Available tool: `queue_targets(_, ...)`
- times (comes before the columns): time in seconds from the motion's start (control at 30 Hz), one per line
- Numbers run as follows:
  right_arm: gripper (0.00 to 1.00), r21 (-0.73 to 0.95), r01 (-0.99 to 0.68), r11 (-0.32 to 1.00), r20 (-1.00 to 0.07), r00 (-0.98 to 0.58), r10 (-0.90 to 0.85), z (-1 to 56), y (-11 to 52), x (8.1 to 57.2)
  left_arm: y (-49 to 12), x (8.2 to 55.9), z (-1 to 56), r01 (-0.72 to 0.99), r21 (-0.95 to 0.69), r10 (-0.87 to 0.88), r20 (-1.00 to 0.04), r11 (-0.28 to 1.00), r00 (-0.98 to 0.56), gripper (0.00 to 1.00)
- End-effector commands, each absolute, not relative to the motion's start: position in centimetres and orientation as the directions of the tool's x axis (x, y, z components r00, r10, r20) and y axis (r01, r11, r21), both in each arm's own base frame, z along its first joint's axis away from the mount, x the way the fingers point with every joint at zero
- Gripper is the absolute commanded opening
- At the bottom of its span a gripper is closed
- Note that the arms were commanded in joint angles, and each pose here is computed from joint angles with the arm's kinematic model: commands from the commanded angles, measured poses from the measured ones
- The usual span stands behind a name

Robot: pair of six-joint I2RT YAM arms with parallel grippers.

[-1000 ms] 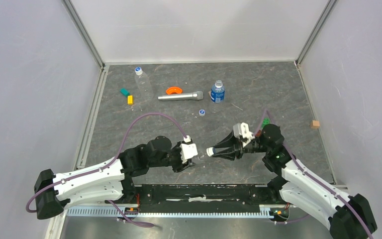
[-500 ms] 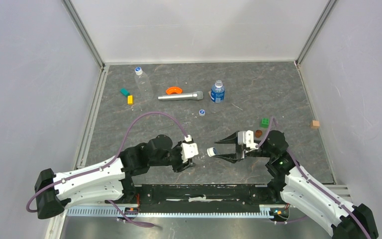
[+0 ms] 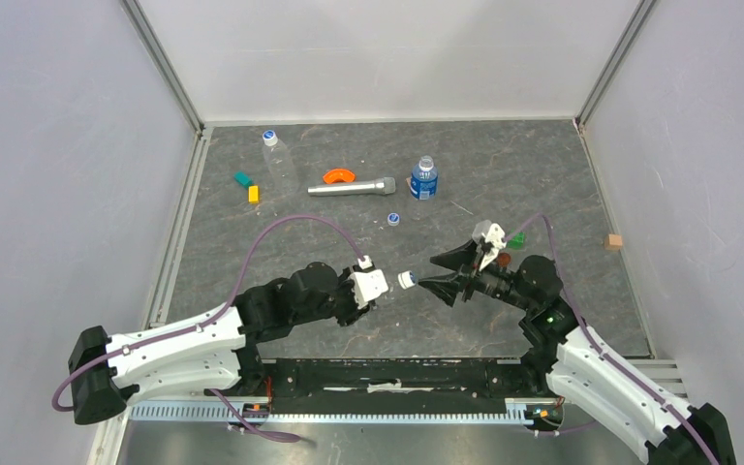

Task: Unscrew the bottle caps
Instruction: Unscrew the bottle cap from the plastic bottle.

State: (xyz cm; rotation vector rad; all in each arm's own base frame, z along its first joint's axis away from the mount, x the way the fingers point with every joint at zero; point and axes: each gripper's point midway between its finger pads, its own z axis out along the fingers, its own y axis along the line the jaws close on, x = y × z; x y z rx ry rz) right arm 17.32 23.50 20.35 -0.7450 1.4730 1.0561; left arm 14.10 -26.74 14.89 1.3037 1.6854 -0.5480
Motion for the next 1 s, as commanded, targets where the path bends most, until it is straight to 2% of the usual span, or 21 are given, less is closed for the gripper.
queue_targets(0.0,0.68,0.345,-0.809,0.476,-0.939,-0.294,0.180,22.7,23.4,19.3,-27.3,15.2,16.5,0.899,0.203,0.479,-0.878,0.388,-0.009,0.08)
queue_targets(0.1,0.68,0.410,-0.756,0.511,-0.912,-0.356,0.205,22.9,23.2,20.1,-27.0,15.4,16.6,0.890,0.208,0.478,-0.878,0.405,-0.013,0.08)
queue_targets(0.27,0.69,0.499,-0.755,0.426,-0.866,-0.420,0.271,23.8,24.2,19.3,-26.5,15.7,16.2,0.876,0.216,0.480,-0.877,0.431,-0.020,0.08)
queue_targets(0.97,0.70,0.612,-0.712,0.345,-0.791,-0.545,0.278,23.4,25.7,19.1,-26.4,15.7,15.8,0.877,0.224,0.492,-0.870,0.424,-0.017,0.08)
